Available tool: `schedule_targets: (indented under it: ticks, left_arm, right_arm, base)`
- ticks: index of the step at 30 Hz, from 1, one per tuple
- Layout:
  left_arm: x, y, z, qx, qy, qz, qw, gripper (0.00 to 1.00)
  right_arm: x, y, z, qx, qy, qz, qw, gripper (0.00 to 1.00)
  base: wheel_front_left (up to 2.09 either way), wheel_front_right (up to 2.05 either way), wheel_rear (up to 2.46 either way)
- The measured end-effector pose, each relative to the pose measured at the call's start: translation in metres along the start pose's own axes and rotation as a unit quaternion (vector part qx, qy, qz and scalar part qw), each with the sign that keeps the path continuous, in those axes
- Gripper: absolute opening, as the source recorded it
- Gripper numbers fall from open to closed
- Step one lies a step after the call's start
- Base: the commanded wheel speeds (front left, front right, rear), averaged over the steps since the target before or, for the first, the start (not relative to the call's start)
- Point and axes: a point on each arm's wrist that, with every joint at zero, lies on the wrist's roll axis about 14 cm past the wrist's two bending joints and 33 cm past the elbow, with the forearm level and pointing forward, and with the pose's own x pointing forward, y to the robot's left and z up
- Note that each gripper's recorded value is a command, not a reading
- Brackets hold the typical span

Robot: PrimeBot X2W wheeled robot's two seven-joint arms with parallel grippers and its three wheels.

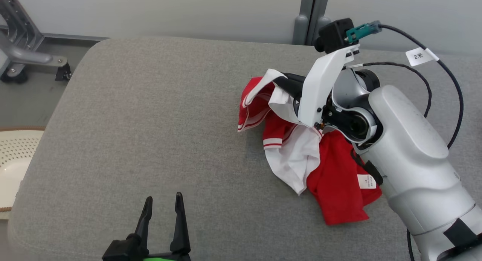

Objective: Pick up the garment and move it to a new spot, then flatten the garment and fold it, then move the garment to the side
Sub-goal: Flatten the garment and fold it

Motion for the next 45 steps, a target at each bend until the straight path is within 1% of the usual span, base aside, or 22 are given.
schedule_targets:
  ticks: [3,6,9,13,17,24,30,32,35,36,38,40,41,43,45]
  left_arm:
    - [-0.002,-0.005,0.000,-0.001,-0.001,-0.010,1.000,1.00]
    - [-0.002,-0.011,0.002,-0.001,-0.006,-0.022,1.000,1.00]
    - [-0.003,-0.017,0.004,-0.002,-0.009,-0.034,0.999,1.00]
    - [-0.007,-0.021,0.006,-0.003,-0.014,-0.042,0.999,1.00]
    - [-0.013,-0.022,0.006,-0.005,-0.016,-0.046,0.999,1.00]
    - [-0.020,-0.024,0.008,-0.009,-0.021,-0.050,0.998,1.00]
    - [-0.025,-0.024,0.009,-0.011,-0.024,-0.051,0.998,1.00]
    - [-0.025,-0.024,0.010,-0.012,-0.026,-0.052,0.998,1.00]
    - [-0.025,-0.024,0.011,-0.012,-0.028,-0.052,0.998,1.00]
    - [-0.025,-0.025,0.011,-0.012,-0.028,-0.052,0.998,1.00]
    - [-0.024,-0.026,0.011,-0.012,-0.027,-0.054,0.998,1.00]
    - [-0.023,-0.027,0.010,-0.012,-0.026,-0.056,0.998,1.00]
    - [-0.023,-0.027,0.010,-0.012,-0.025,-0.057,0.998,1.00]
    - [-0.022,-0.029,0.008,-0.011,-0.021,-0.059,0.998,1.00]
    - [-0.020,-0.031,0.006,-0.011,-0.017,-0.061,0.998,1.00]
  right_arm:
    - [-0.013,0.020,0.024,0.033,-0.031,0.029,0.999,0.00]
    - [-0.028,0.034,0.050,0.061,-0.068,0.053,0.994,0.00]
    - [-0.046,0.039,0.072,0.081,-0.098,0.068,0.990,0.00]
    - [-0.065,0.069,0.093,0.110,-0.137,0.134,0.975,0.00]
    - [-0.076,0.100,0.104,0.122,-0.164,0.187,0.961,0.00]
    - [-0.093,0.152,0.119,0.108,-0.196,0.255,0.941,0.00]
    - [-0.103,0.181,0.131,0.129,-0.218,0.303,0.919,0.00]
    - [-0.104,0.184,0.139,0.145,-0.230,0.309,0.911,0.00]
    - [-0.097,0.169,0.153,0.191,-0.256,0.291,0.902,0.00]
    - [-0.093,0.160,0.157,0.207,-0.263,0.279,0.900,0.00]
    - [-0.081,0.133,0.163,0.240,-0.276,0.235,0.900,0.00]
    - [-0.070,0.100,0.163,0.270,-0.288,0.180,0.901,0.00]
    - [-0.065,0.077,0.159,0.286,-0.292,0.143,0.901,0.00]
    - [-0.057,0.037,0.147,0.314,-0.288,0.078,0.901,0.00]
    - [-0.055,-0.010,0.126,0.342,-0.284,0.000,0.896,0.00]
  base:
    - [0.00,0.00,0.00]
    - [0.00,0.00,0.00]
    - [0.00,0.00,0.00]
    - [0.00,0.00,0.00]
    - [0.00,0.00,0.00]
    - [0.00,0.00,0.00]
    - [0.00,0.00,0.00]
    - [0.00,0.00,0.00]
    - [0.00,0.00,0.00]
    - [0.00,0.00,0.00]
    - [0.00,0.00,0.00]
    - [0.00,0.00,0.00]
    - [0.00,0.00,0.00]
    - [0.00,0.00,0.00]
    - [0.00,0.00,0.00]
